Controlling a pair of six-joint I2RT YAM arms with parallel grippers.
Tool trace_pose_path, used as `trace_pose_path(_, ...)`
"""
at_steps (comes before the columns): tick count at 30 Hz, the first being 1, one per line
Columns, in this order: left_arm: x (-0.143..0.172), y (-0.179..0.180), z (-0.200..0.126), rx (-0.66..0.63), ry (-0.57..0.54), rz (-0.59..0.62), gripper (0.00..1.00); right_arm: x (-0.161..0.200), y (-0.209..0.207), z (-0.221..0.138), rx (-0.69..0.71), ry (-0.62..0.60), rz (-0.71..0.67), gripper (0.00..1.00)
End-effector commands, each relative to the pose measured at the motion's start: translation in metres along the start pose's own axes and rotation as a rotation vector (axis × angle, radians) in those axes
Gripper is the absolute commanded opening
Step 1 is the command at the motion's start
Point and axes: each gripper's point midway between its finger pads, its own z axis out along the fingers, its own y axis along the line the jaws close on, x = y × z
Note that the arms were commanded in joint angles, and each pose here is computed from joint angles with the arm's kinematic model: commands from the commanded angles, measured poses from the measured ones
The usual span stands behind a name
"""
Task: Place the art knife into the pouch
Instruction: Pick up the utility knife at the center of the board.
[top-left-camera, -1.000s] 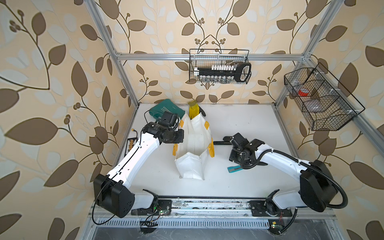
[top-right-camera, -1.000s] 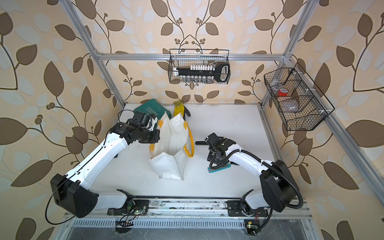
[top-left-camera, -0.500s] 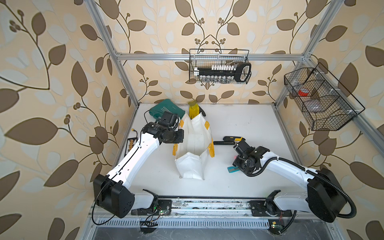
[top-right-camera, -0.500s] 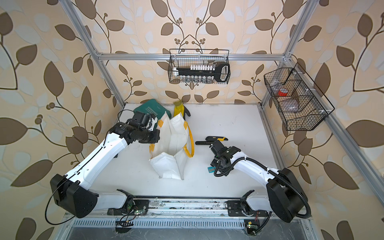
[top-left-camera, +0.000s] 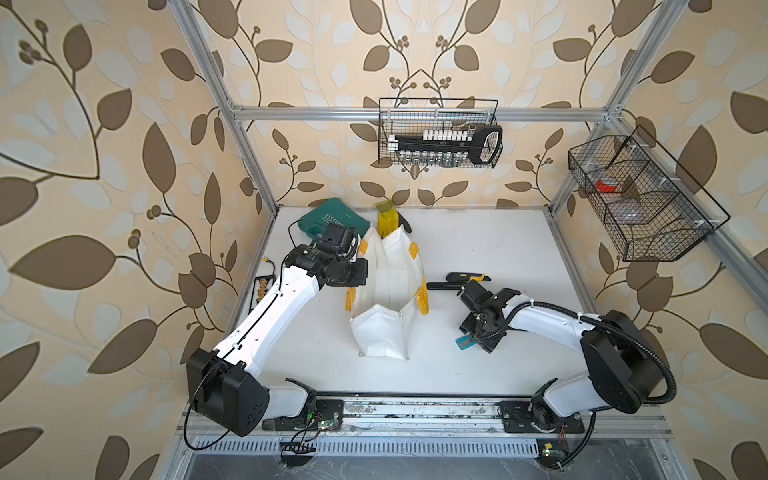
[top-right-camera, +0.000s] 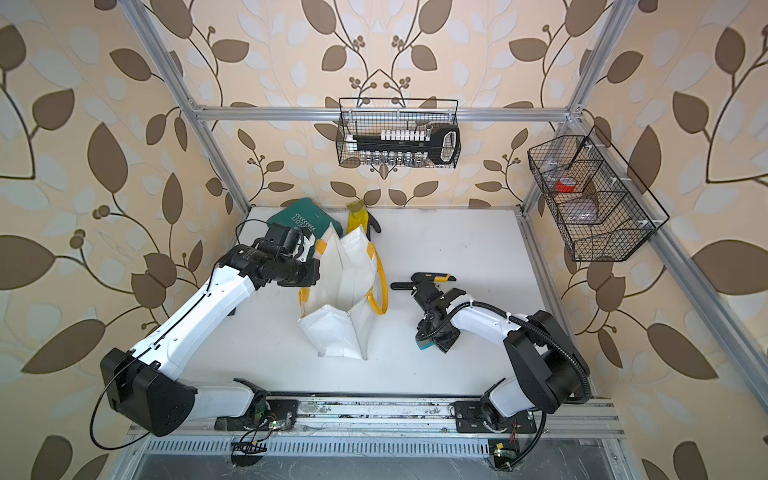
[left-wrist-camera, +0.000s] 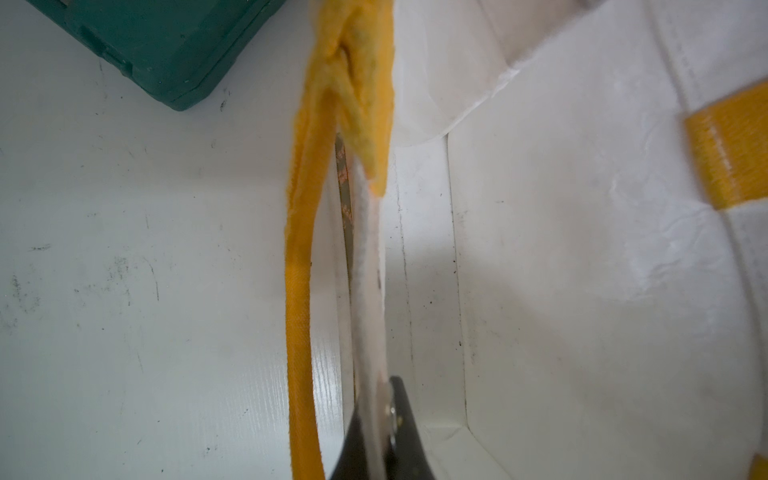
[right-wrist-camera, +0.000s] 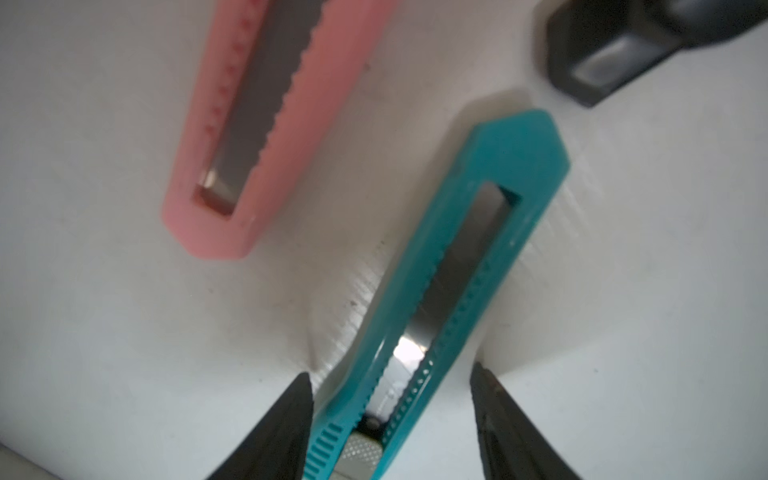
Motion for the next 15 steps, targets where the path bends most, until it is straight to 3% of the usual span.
trace_pose_path(1, -0.001, -0.006, -0.007, 0.024, -0.033, 0.024, 0.00, -0.006, 0.005, -0.003, 0.021, -0.042, 0.014, 0.62)
trace_pose_path(9, -0.001, -0.006, -0.008, 0.021, -0.034, 0.028, 0.00, 0.007, 0.010, 0.008, 0.040, -0.013, -0.045, 0.55)
trace_pose_path(13, -0.001, -0.006, -0.009, 0.021, -0.036, 0.029, 0.00, 0.015, 0.011, 0.014, 0.018, 0.001, -0.049, 0.36)
trace_pose_path(15, -0.001, -0.006, -0.008, 0.021, -0.035, 0.027, 0.00, 0.017, 0.011, 0.016, 0.020, 0.005, -0.066, 0.22)
